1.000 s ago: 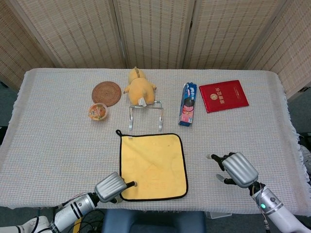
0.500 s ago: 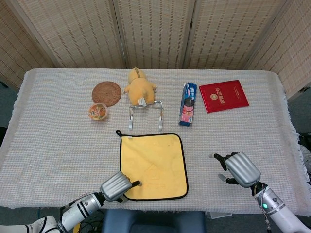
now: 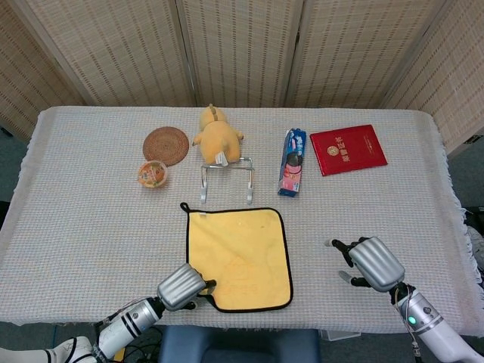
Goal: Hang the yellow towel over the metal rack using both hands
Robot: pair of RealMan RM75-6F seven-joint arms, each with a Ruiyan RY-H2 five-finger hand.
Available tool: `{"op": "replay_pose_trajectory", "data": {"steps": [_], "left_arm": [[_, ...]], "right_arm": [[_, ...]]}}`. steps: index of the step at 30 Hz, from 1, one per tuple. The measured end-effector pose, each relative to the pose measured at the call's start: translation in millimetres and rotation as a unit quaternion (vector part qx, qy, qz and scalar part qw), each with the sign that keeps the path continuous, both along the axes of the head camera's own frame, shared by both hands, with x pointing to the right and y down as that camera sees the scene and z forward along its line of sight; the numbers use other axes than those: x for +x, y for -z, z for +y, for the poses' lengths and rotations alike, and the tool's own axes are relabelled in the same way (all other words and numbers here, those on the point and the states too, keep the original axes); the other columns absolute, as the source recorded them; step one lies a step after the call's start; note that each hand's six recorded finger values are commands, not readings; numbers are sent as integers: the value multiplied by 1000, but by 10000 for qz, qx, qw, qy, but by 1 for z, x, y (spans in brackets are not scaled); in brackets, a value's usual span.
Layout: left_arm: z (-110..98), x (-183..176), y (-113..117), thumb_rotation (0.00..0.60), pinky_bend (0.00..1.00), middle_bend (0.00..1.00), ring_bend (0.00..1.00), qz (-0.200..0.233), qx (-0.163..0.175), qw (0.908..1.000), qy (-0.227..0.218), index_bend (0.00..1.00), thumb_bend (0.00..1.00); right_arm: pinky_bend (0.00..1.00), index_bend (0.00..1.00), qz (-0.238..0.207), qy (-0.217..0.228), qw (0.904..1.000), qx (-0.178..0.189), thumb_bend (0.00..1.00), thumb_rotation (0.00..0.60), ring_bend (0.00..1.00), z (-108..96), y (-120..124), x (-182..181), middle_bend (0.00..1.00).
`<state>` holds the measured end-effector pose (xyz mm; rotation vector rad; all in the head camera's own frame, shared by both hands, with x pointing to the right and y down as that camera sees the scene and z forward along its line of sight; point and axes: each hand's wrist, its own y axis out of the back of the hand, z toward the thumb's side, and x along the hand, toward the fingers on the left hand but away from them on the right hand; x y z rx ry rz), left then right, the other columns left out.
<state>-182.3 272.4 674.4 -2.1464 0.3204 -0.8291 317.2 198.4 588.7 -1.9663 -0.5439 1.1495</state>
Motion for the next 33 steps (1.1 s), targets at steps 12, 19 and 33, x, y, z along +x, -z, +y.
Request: {"op": "replay_pose_trajectory", "data": {"steps": [12,19,33], "left_arm": [[3,-1,3,600,989,910,814,-201,-50,9997,-94,409,386],[5,-1,1,600,993,920,824,-344,-14,9993,-128,412,386],[5,7,1,600,1000,948,848,-383,39,9992,-115,641,424]], "right_arm": [[624,268,-11,-30,10000,0,260,600,725,1,0,1,681],[624,269,-24,-44,10000,0,261,600,728,1,0,2,684],[651,268,-79,60,9999,-41,260,600,744,6,-1,-2,699]]}}
